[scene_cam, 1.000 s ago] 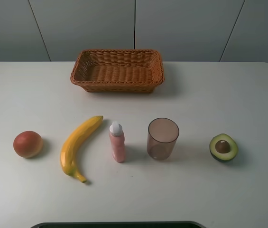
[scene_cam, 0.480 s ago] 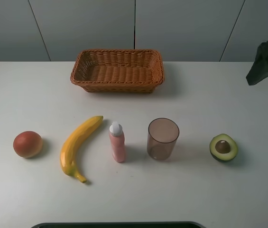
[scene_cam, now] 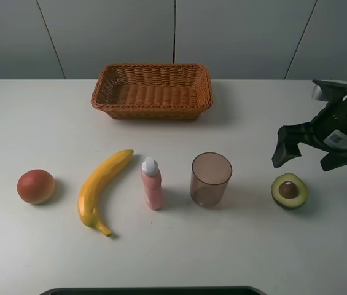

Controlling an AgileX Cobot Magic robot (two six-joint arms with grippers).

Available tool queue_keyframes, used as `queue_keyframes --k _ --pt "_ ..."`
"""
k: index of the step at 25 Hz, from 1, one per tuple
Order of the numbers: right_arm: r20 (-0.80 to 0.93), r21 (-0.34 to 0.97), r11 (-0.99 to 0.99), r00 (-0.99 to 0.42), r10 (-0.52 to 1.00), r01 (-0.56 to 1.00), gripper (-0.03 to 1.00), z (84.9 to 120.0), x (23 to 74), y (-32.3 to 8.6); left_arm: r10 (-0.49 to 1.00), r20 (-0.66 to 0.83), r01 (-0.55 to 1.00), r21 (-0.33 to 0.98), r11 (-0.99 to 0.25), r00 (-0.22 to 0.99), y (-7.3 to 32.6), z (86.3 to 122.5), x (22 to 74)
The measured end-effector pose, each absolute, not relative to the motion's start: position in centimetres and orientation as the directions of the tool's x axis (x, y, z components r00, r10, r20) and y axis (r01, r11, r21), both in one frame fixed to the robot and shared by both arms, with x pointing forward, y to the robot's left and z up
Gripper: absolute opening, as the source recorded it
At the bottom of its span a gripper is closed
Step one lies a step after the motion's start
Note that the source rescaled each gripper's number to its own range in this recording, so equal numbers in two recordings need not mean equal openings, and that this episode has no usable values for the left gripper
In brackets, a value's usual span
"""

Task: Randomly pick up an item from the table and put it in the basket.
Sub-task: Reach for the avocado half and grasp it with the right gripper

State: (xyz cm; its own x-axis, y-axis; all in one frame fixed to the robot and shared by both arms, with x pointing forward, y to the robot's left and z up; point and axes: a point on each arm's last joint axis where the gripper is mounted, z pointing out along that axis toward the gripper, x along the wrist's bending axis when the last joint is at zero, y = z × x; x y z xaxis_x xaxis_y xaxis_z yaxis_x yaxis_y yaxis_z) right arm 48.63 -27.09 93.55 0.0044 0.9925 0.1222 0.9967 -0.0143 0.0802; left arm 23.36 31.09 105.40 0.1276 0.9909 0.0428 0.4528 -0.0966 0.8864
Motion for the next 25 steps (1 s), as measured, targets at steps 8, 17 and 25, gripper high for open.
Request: queue_keyframes --k 8,17,25 --pt "0.122 -0.011 -0.025 0.026 0.992 1.0 1.0 89.6 48.5 -26.5 0.991 0.043 0.453 0.886 -0.097 0.128 31.1 105.4 23.4" --pt "0.115 -0.064 -0.025 0.033 0.993 0.998 1.0 88.2 48.5 -26.5 0.991 0.043 0.453 0.886 -0.097 0.128 31.1 105.4 23.4" --pt "0.115 -0.066 -0.027 0.034 0.993 0.997 0.47 88.1 48.5 -26.5 0.991 0.045 0.453 0.886 -0.099 0.129 31.1 105.4 23.4"
